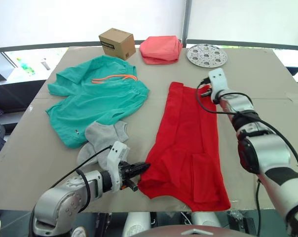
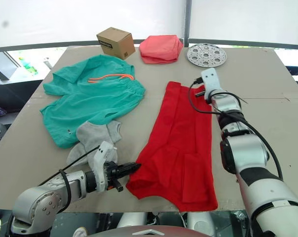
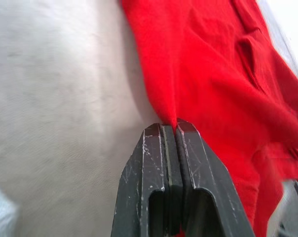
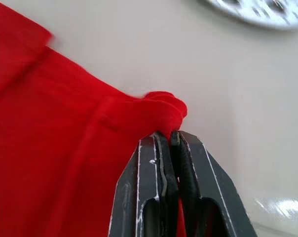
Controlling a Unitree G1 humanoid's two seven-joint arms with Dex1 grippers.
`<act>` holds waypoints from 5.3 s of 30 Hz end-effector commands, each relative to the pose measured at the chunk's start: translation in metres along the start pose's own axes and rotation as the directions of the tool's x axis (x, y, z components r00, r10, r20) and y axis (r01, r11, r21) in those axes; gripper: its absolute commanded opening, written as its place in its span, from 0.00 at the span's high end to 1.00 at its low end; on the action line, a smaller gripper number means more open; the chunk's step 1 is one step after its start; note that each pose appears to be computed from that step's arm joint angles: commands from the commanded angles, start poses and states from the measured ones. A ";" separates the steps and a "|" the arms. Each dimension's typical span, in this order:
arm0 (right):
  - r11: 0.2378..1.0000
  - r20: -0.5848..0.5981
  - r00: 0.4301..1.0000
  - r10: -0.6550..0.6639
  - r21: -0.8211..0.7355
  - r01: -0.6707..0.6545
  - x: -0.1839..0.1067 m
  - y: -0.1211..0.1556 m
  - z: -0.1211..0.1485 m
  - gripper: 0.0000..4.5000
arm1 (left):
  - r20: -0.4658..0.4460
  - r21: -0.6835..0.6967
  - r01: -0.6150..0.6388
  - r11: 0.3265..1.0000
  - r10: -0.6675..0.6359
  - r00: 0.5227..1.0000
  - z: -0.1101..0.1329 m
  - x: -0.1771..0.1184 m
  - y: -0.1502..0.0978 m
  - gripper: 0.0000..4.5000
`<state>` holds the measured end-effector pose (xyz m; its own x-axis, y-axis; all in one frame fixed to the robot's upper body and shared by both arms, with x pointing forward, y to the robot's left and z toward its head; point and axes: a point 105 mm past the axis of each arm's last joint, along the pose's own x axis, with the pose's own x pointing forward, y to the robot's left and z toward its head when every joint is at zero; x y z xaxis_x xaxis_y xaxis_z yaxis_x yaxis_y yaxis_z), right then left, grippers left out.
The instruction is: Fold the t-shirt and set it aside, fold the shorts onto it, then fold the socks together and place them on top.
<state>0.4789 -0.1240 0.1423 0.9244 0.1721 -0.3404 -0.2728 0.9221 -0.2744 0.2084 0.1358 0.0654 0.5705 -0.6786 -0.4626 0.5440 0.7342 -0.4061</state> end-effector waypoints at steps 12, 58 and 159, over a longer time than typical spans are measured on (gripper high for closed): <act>0.994 0.169 0.986 -0.007 -0.104 0.025 -0.004 0.008 0.062 1.00 | 0.119 -0.002 -0.077 0.997 0.076 0.990 0.022 0.018 -0.022 0.99; 0.842 0.080 0.893 0.443 -0.379 -0.384 -0.242 0.023 -0.087 0.35 | -0.137 0.664 0.411 0.625 -0.438 0.889 0.052 -0.013 -0.015 0.45; 0.064 -0.061 0.734 0.677 -0.988 -0.141 -0.286 0.053 -0.159 0.01 | -0.228 0.951 0.078 -0.300 -0.505 0.832 0.036 -0.002 -0.010 0.00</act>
<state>0.1575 -0.1834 0.0784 0.4708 0.7175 -0.5133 -0.4251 -0.3253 -0.8446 0.2228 0.1286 0.0890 0.0478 -0.9229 -0.3822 0.4885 -0.3121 0.8148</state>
